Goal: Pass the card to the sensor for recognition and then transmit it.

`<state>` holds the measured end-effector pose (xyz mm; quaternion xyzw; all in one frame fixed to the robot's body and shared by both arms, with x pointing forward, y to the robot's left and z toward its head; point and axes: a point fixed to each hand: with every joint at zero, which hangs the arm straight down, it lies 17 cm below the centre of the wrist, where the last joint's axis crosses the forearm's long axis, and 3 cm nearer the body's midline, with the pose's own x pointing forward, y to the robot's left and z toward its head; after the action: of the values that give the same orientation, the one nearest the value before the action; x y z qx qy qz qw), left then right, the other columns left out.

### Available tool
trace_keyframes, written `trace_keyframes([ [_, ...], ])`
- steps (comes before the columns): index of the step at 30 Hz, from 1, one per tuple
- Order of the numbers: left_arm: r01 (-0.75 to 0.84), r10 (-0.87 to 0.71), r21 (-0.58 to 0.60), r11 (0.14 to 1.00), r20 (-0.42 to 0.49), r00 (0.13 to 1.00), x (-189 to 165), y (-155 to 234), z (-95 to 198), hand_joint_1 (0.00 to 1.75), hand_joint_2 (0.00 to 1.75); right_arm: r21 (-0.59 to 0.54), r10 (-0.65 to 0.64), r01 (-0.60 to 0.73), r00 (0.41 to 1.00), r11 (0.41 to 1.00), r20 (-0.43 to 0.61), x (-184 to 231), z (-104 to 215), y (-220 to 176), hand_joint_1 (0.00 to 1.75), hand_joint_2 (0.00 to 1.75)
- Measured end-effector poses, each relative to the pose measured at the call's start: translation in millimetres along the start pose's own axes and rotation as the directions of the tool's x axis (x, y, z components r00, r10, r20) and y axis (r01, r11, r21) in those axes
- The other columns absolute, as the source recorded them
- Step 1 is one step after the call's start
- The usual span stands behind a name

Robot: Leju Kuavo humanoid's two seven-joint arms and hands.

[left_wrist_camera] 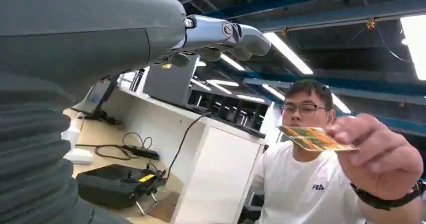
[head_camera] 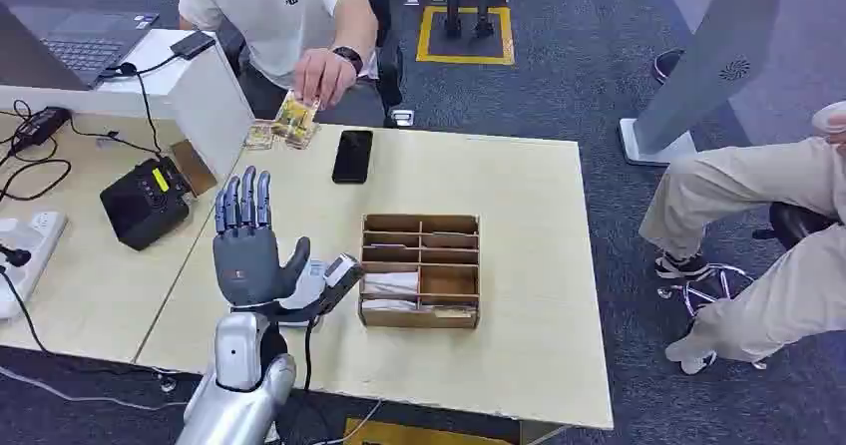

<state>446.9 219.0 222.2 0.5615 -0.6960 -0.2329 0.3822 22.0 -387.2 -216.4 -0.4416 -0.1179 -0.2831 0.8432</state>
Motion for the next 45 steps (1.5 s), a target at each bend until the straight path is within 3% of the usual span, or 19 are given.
trace_keyframes([
  [18, 0.006, -0.007, 0.039, 0.999, 0.029, 1.0, 5.2, 3.7, -33.5, 0.0, 1.75, 0.032, -0.014, 0.014, 1.0, 0.999, 0.017, 11.2, 6.8, 15.4, 0.0, 1.75],
  [36, -0.021, 0.019, 0.04, 0.999, 0.047, 0.999, 11.6, 3.9, -35.8, 0.02, 1.75, 0.032, -0.016, 0.015, 1.0, 0.999, 0.016, 11.0, 7.0, 15.7, 0.0, 1.75],
  [37, -0.021, 0.019, 0.04, 0.999, 0.049, 0.999, 11.9, 3.9, -35.8, 0.28, 1.75, 0.032, -0.016, 0.015, 1.0, 0.999, 0.016, 11.0, 7.0, 15.7, 0.0, 1.75],
  [38, -0.025, 0.023, 0.039, 0.999, 0.054, 0.998, 12.9, 4.0, -35.8, 1.47, 1.75, 0.032, -0.016, 0.015, 1.0, 0.999, 0.016, 10.9, 7.0, 15.7, 0.0, 1.75],
  [39, -0.03, 0.028, 0.039, 0.999, 0.062, 0.998, 14.3, 4.2, -35.8, 1.75, 1.75, 0.032, -0.016, 0.015, 1.0, 0.999, 0.016, 11.0, 7.0, 15.7, 0.0, 1.75],
  [45, -0.049, 0.044, 0.049, 0.998, 0.103, 0.994, 23.5, 8.8, -35.0, 1.75, 1.75, 0.031, -0.016, 0.016, 1.0, 0.999, 0.016, 11.0, 6.9, 15.6, 0.0, 1.75],
])
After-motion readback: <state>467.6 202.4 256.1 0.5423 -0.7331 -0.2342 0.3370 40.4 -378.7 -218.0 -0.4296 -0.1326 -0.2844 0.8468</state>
